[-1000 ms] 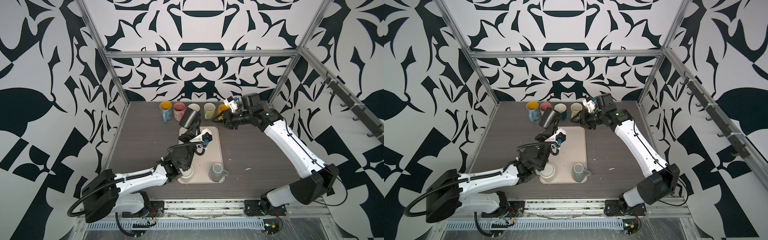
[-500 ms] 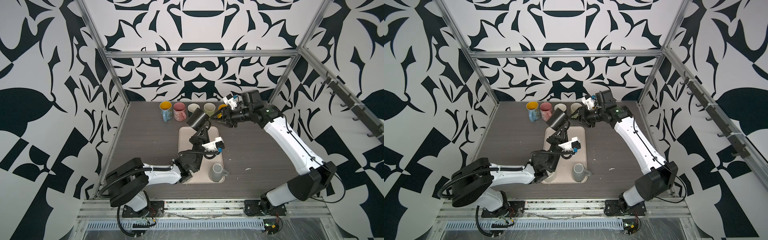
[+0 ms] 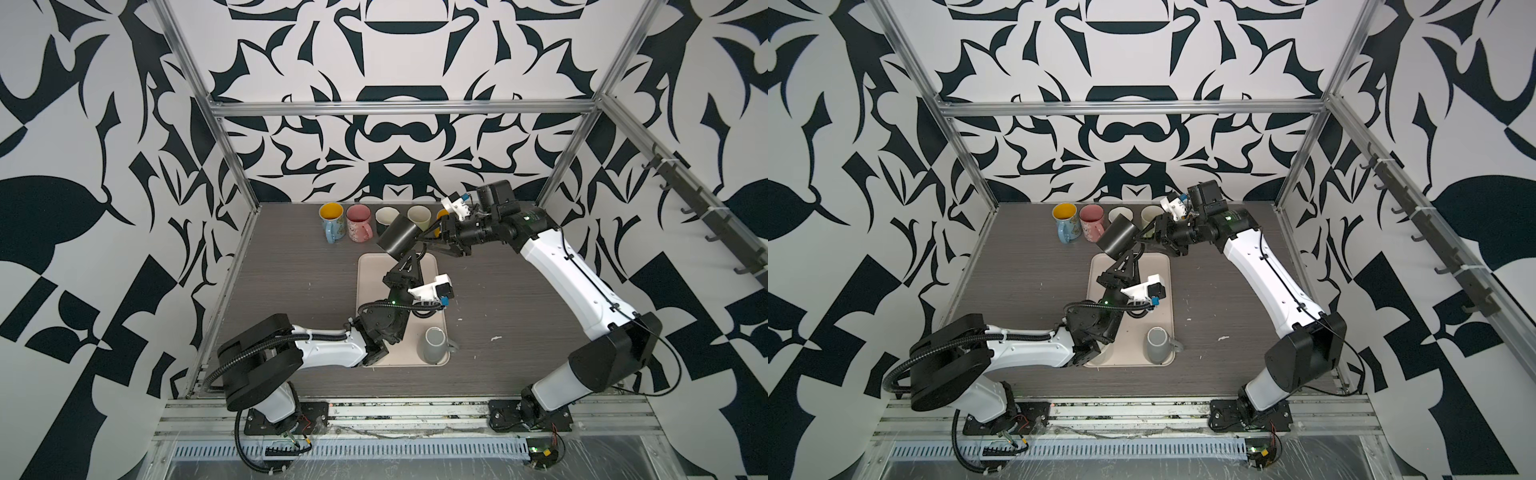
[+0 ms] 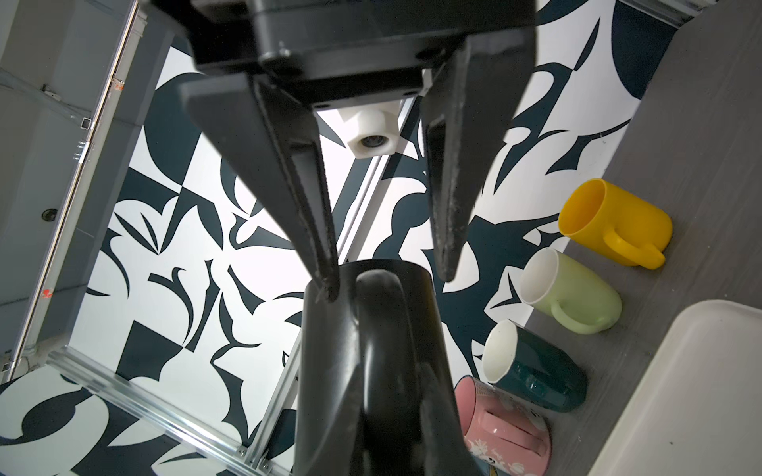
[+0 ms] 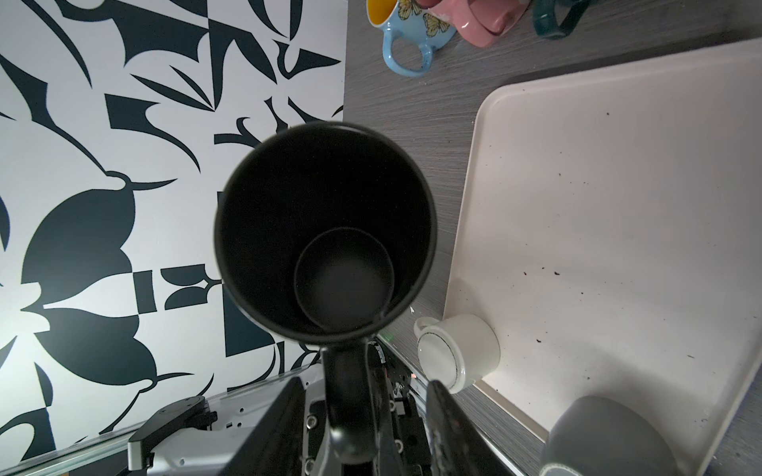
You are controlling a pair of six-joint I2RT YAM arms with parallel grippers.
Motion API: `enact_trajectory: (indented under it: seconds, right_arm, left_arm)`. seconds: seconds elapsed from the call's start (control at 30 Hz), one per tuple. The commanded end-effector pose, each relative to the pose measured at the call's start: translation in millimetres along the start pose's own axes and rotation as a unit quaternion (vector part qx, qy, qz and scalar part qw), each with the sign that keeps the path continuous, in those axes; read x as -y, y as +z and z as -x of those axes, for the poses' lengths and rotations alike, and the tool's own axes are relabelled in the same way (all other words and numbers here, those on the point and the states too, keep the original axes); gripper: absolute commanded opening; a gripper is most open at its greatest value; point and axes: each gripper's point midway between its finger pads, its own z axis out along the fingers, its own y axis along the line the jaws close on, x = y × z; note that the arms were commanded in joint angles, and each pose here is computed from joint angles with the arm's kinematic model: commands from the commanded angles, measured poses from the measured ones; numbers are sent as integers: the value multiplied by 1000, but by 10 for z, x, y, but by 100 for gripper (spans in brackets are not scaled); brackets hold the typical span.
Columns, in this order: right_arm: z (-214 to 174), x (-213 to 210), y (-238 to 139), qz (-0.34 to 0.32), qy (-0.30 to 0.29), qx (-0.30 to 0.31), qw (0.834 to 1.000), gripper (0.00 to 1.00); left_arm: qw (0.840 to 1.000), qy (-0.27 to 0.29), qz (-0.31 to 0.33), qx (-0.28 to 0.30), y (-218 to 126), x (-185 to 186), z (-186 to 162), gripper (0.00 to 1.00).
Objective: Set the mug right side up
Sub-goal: 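Rotate the black mug upright and hand it to the right gripper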
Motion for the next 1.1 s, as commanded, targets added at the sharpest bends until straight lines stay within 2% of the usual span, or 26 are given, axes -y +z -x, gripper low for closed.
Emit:
enact_trajectory:
  seconds: [0.0,0.1,0.2,0.7,0.8,0.87,0.9,0.93,1.07]
  right_arm:
    - [27,-178,-94,19,-18,8,1000,44]
    - [23,-151,-58,20,-11,3,1000,36]
    - [18,-116,-23,19,-5,-3,1000,32]
    - [-40,13,58,-6,8,-26,1000,29]
    - [-58,48,71,-11,11,-30,999,21]
    - [-72,66,87,-13,13,-33,999,12]
    - [-77,73,88,-14,14,-33,999,3]
    - [-80,87,97,-15,15,-34,999,0]
    - [-98,94,95,-19,12,-33,999,0]
  left_arm:
    - [995,-59,69,30,57,-467,246,0]
    - [995,-60,69,33,59,-465,257,0]
    - [995,-61,70,37,62,-479,275,0]
    - [996,-43,61,45,98,-361,328,0]
    - [996,-44,62,44,96,-372,326,0]
    - [996,-44,63,44,98,-376,326,0]
    - [996,-42,62,45,96,-372,331,0]
    - [996,-41,61,44,98,-360,326,0]
    - [996,-40,63,39,109,-366,314,0]
